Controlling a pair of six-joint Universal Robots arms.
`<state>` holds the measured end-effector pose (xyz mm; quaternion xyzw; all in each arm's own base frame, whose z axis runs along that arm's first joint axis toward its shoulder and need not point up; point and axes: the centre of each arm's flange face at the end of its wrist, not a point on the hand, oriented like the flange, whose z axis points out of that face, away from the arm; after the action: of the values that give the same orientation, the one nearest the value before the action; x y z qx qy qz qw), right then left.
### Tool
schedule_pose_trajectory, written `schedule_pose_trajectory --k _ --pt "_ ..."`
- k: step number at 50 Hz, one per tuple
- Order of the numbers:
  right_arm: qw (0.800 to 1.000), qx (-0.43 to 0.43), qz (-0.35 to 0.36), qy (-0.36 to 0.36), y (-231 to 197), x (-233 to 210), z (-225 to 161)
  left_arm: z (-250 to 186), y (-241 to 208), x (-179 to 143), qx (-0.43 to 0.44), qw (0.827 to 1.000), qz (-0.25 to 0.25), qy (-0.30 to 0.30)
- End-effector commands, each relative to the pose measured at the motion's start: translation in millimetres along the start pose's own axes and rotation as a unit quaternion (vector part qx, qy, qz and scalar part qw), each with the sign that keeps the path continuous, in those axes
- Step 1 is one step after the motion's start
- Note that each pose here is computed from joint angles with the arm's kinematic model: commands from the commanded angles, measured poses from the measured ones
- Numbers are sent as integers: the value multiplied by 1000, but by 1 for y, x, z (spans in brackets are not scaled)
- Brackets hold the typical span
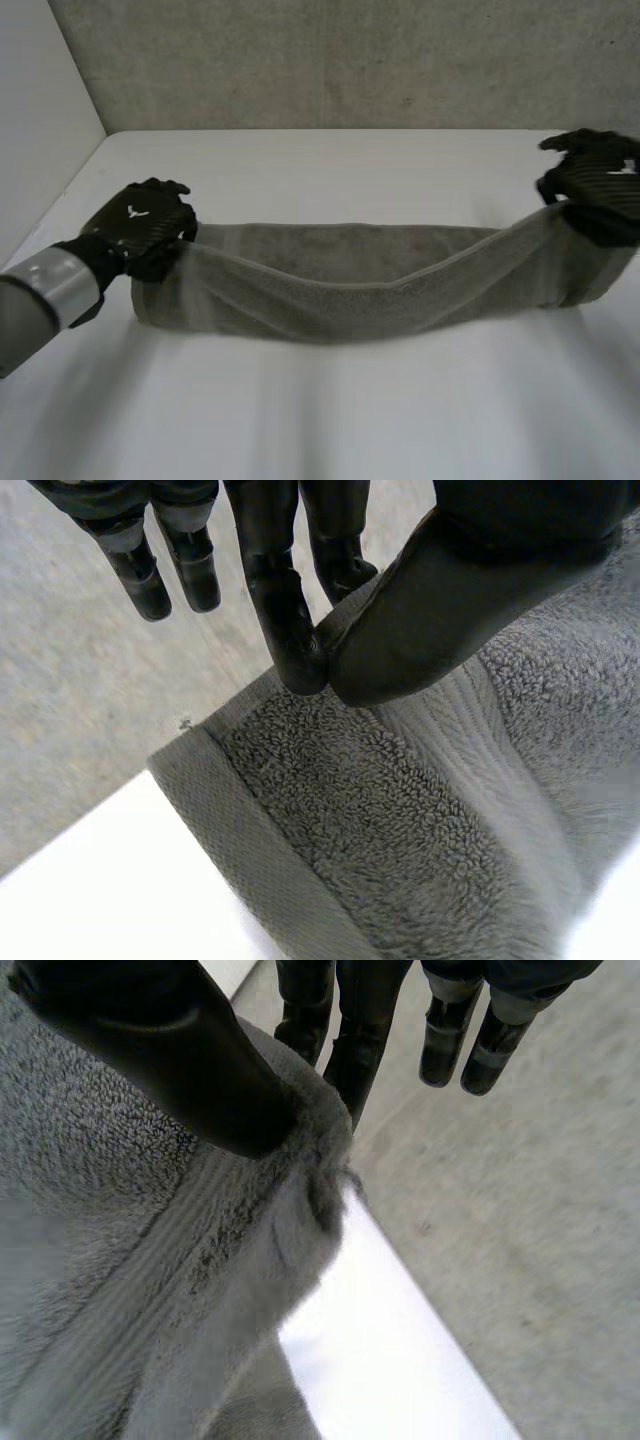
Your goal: Fold the towel.
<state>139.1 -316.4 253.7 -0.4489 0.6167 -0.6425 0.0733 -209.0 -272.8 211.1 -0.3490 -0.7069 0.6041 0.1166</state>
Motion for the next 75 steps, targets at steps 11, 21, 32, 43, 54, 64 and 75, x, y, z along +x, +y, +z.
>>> schedule_pose_trajectory --k 11,21,32,43,54,64,75 --pt "994 -101 -29 22 56 -6 91 99 20 -34 -9 998 26 -53" --pt "993 -91 -47 52 83 -7 114 125 39 -30 -9 999 29 -42" --pt "991 -62 -61 101 114 1 144 146 50 -19 18 998 51 -41" --pt "989 -53 -59 127 116 1 154 147 54 -7 7 996 83 -40" --pt "987 -49 -44 148 70 8 121 116 19 -4 24 995 89 -49" --pt "990 -89 26 105 53 -25 76 83 24 -1 -16 995 71 -64" --pt "990 -99 56 80 63 -29 52 84 58 -6 -74 995 45 -55"
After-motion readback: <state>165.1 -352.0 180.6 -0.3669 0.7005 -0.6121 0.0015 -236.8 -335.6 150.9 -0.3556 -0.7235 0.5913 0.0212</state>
